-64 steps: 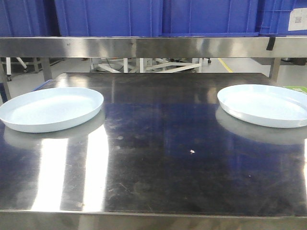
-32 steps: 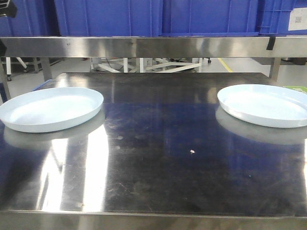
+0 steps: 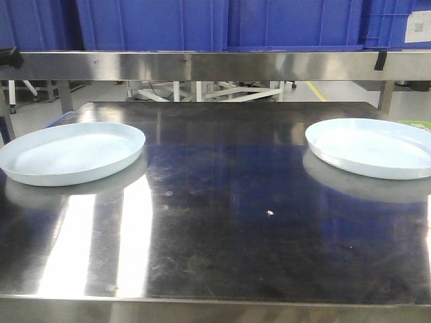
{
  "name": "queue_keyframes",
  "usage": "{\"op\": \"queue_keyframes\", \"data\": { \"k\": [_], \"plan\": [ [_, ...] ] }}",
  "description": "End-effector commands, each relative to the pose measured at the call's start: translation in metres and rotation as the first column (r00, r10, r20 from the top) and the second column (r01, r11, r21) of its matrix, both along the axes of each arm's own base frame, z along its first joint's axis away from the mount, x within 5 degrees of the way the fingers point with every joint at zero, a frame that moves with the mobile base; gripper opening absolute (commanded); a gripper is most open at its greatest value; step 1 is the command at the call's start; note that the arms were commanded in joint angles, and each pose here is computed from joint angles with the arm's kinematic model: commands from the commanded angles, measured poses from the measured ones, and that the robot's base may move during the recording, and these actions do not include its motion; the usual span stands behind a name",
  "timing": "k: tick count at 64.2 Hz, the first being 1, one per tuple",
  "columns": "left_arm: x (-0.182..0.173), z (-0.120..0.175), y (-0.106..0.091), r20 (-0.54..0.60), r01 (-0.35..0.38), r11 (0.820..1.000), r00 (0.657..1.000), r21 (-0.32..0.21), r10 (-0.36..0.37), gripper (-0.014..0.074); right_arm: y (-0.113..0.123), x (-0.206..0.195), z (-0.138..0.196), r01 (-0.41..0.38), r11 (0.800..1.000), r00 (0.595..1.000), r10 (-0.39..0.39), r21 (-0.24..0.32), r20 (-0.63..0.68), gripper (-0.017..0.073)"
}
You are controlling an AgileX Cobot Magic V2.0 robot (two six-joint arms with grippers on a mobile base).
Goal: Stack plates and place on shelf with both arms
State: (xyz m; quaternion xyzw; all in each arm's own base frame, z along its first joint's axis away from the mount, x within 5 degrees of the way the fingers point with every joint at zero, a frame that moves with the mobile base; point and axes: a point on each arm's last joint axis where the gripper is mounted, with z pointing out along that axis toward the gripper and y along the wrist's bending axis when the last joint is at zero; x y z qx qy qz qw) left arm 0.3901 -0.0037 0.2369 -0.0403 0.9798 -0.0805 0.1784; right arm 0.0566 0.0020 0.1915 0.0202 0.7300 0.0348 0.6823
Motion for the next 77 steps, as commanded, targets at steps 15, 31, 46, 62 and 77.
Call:
{"op": "queue_keyframes", "data": {
  "k": [15,31,46,62,77],
  "plan": [
    [0.004,0.026,-0.011,0.109,-0.004,0.998,0.994,-0.066,0.011,0.0393,-0.002,-0.001,0.009,0.019,1.0,0.994,-0.018,-0.009,0.107,0.0055],
    [0.01,0.013,-0.024,0.083,0.028,0.998,0.996,-0.062,-0.023,0.0393,-0.002,-0.001,0.009,0.019,1.0,0.994,-0.018,-0.009,0.107,0.0055],
    [0.013,0.0,-0.028,0.049,0.052,0.998,0.998,-0.037,-0.05,0.0391,-0.002,-0.001,0.009,0.019,1.0,0.994,-0.018,-0.009,0.107,0.0055],
    [0.013,-0.001,-0.028,0.047,0.052,0.998,0.998,-0.036,-0.05,0.0293,-0.002,-0.001,0.009,0.019,1.0,0.994,-0.018,-0.009,0.107,0.0055],
    [0.013,-0.001,-0.028,0.047,0.052,0.998,0.998,-0.036,-0.05,0.0136,-0.002,-0.001,0.009,0.019,1.0,0.994,-0.018,-0.009,0.107,0.0055]
  ]
}}
